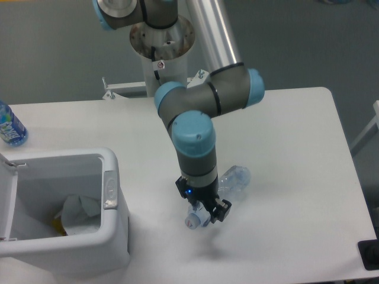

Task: Place the trash in the trash can
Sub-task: 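Lift the bottle by its cap end and carry it over the bin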

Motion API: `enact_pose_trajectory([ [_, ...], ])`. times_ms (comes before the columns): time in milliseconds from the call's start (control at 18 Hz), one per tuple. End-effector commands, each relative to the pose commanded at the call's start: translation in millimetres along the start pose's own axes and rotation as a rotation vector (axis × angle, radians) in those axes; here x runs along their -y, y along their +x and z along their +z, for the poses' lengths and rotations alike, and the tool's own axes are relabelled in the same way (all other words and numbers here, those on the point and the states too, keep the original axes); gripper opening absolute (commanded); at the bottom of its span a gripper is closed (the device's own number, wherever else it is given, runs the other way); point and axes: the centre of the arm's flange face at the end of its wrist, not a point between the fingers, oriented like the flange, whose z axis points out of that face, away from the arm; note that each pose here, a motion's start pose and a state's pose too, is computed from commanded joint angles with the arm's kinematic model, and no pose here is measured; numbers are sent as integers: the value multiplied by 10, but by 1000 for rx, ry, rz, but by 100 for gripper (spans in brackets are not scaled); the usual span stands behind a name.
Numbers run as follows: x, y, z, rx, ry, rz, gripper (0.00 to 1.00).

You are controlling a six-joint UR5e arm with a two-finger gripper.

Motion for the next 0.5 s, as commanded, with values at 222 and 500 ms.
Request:
enact_pose_trajectory([
  [222,216,-454,-1018,45,252,-236,60],
  [500,538,-625,-1897,37,466,-500,60],
])
